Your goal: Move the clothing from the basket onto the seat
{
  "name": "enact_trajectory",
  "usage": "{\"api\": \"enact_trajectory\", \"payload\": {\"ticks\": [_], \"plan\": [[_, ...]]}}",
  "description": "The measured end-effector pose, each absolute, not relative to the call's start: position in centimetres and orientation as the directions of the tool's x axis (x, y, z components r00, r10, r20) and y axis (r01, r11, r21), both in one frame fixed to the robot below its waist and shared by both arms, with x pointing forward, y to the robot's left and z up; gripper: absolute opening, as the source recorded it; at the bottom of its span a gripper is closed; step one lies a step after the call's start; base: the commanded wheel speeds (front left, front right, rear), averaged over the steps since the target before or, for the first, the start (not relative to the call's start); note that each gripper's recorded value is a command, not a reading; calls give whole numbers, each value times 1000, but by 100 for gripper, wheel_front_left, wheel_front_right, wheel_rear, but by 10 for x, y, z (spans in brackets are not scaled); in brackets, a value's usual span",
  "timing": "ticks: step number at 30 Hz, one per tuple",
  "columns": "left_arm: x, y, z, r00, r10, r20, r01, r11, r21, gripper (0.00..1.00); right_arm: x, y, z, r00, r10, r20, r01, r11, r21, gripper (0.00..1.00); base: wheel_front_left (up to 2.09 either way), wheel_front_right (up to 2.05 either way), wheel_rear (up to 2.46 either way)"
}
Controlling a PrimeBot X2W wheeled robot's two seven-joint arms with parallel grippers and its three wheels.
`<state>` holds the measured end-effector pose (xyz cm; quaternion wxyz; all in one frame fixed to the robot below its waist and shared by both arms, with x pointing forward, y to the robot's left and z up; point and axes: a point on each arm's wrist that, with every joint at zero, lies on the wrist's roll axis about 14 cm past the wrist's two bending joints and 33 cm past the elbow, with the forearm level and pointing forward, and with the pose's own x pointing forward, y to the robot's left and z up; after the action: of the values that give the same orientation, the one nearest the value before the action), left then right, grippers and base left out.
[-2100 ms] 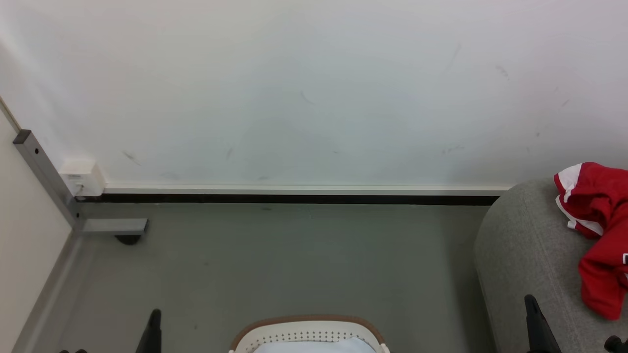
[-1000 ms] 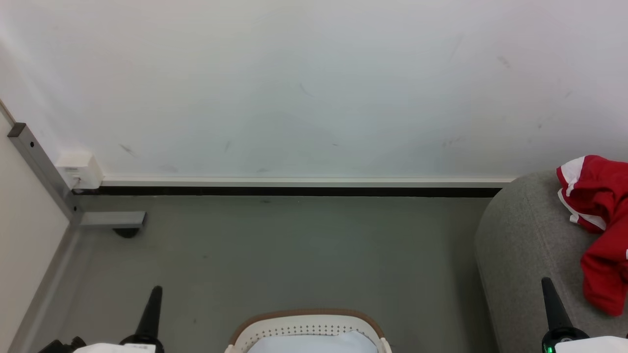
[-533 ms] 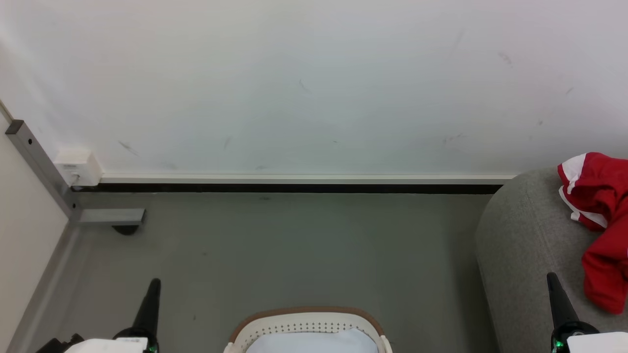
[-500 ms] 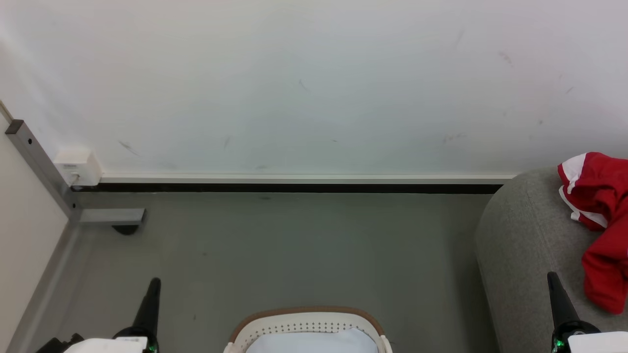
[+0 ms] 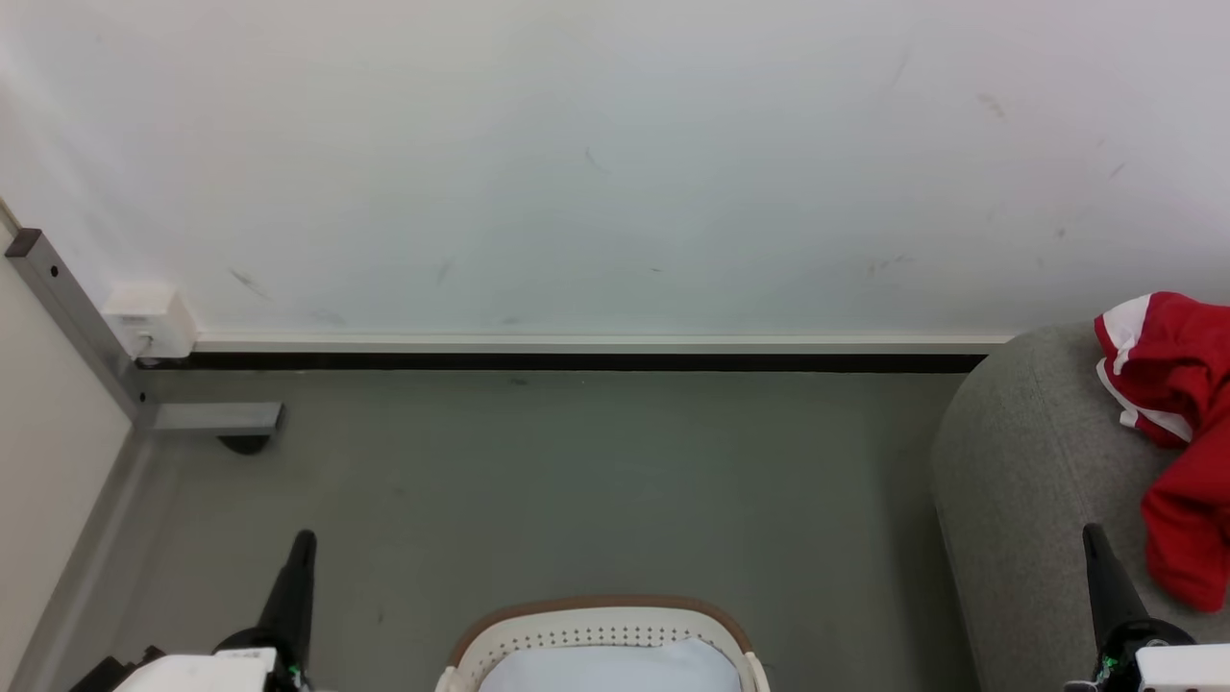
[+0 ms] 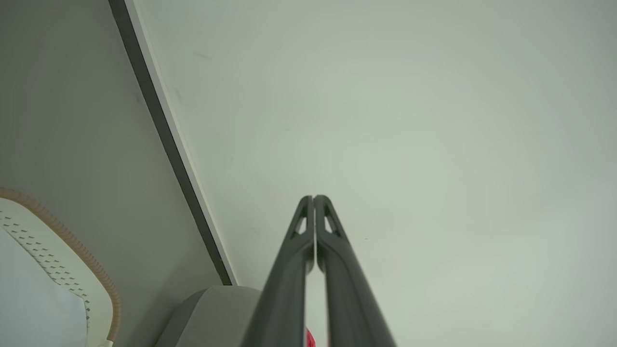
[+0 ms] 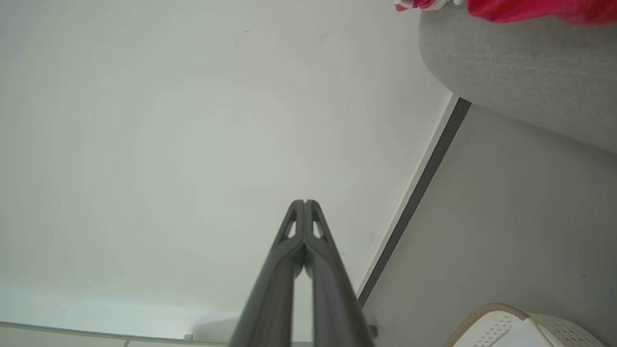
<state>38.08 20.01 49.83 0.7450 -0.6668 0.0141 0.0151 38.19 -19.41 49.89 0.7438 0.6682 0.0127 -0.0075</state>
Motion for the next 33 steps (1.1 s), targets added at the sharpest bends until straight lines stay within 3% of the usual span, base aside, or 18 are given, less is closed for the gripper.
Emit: {"api": "enact_trajectory", "payload": {"ticks": [18,33], "plan": [[388,200,504,1000,-1,-9,-9,2,-1000,0,387,-200,504,1000,1,-10,10,-2,1000,0,0,0,0],[388,200,505,1000,-1,-9,-9,2,-1000,0,387,-200,504,1000,-2,-9,9,-4,1000,0,0,0,0]]}}
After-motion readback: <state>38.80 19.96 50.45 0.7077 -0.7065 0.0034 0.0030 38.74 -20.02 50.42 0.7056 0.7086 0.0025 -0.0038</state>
